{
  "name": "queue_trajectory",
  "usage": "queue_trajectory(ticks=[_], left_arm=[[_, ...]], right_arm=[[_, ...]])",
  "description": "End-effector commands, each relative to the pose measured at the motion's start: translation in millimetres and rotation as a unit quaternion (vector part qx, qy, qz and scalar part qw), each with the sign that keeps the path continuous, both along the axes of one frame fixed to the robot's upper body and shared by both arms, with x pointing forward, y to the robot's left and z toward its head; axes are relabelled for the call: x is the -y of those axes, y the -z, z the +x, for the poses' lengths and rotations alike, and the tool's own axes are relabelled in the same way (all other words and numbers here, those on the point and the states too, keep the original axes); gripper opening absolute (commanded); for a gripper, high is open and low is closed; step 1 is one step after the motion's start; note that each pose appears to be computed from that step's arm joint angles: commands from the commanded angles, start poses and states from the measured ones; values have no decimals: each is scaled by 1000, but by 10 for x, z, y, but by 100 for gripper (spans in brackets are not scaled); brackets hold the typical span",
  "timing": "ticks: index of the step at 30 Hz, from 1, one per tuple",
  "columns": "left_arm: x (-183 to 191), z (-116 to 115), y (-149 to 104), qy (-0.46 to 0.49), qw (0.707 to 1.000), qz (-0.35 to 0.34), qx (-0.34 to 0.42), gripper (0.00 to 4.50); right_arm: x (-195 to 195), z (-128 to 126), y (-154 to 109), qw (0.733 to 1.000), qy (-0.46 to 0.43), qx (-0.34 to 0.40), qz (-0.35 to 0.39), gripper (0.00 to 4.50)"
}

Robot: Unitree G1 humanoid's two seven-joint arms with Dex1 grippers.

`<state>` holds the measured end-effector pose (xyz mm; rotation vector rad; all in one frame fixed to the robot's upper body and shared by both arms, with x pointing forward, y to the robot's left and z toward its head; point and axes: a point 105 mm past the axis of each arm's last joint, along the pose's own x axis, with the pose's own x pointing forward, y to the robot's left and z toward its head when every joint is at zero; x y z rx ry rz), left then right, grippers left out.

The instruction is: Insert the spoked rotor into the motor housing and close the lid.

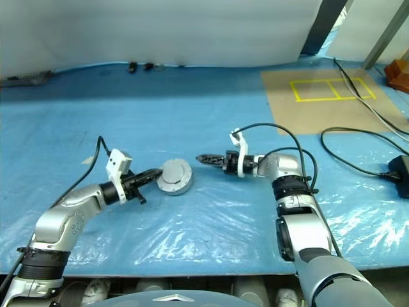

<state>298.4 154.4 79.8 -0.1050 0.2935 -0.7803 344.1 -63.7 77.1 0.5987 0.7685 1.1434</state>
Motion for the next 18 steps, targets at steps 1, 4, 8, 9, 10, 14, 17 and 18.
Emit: queue_trajectory(ticks=[1, 4, 8, 9, 10, 14, 17, 18], left_arm=[[24, -58, 109, 7, 1000, 5, -22, 0], [27, -60, 106, 8, 1000, 5, -22, 0], [23, -55, 106, 6, 1000, 5, -22, 0], [24, -54, 107, 5, 1000, 5, -21, 0], [24, -53, 105, 5, 1000, 5, -21, 0], [20, -56, 109, 3, 1000, 4, -21, 0], [13, -61, 119, 2, 1000, 4, -23, 0], [14, -61, 122, 1, 1000, 5, -23, 0]], right_arm=[[-162, -245, 103, 997, -58, -42, -3, 448], [-256, -372, 139, 995, -91, -50, -12, 448], [-346, -403, 136, 993, -99, -55, -16, 448], [-375, -401, 118, 993, -98, -56, -14, 448], [-402, -396, 96, 994, -98, -52, -12, 448], [-480, -247, -5, 998, -53, -35, 0, 448], [-496, -158, -61, 999, -20, -23, 13, 448], [-492, -140, -56, 1000, -10, -26, 12, 448]])
